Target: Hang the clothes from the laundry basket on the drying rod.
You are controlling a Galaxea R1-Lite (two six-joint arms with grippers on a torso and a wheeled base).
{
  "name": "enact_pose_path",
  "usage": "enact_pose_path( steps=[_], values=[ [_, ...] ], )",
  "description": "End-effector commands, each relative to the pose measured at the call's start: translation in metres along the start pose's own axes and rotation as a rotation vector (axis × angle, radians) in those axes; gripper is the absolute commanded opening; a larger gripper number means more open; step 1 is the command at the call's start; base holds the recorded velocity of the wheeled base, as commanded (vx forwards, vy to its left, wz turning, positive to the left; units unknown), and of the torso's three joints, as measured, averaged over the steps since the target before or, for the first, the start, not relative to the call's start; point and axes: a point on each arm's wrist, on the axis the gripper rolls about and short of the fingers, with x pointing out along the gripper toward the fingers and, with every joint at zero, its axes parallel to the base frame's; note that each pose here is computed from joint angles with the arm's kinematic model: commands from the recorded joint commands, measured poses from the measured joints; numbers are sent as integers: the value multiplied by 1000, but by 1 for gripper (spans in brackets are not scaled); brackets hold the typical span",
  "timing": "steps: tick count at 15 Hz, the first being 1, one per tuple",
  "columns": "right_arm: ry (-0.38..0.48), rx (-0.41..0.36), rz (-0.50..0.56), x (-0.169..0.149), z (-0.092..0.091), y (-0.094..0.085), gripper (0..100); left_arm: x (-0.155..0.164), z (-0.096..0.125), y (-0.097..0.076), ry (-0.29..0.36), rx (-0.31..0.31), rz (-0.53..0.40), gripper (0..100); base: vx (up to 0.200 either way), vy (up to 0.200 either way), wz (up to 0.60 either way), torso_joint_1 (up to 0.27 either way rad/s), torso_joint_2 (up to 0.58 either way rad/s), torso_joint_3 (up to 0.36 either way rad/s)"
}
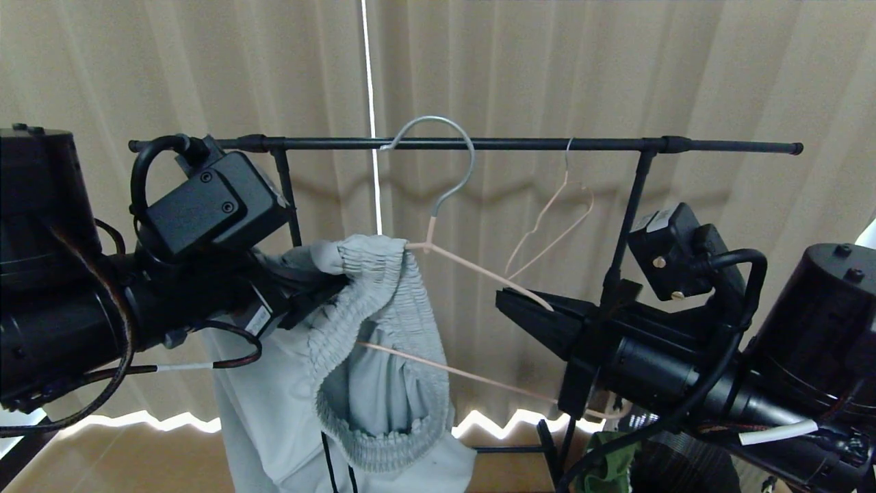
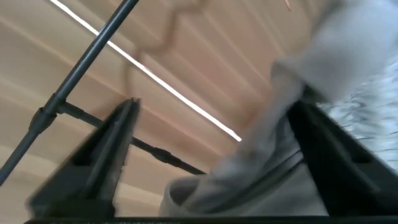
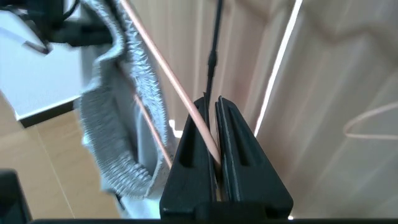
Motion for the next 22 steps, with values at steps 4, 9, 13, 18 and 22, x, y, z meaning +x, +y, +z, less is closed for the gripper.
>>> enact_pose_path(
  steps=[4,9,13,18,22],
  values=[
    [4,-1,4,-1,-1,1,0,0,-3,-3,11,0,-9,0,0,0,0,0,0,0],
    [5,-4,2,-1,-1,0,0,-1,-8,-6,25,-2,-19,0,0,0,0,0,0,0],
    [5,-6,2,-1,-1,0,0,1,-12,-10,-2,-1,9,0,0,0,0,0,0,0],
    [18,-36,-23,1,-4,-5,100,0,-17,-11,-6,-4,32,0,0,0,0,0,0,0],
    [15,-45,-59,-3,-4,-14,100,-1,-29,-6,92,-16,115,0,0,0,0,0,0,0]
  ],
)
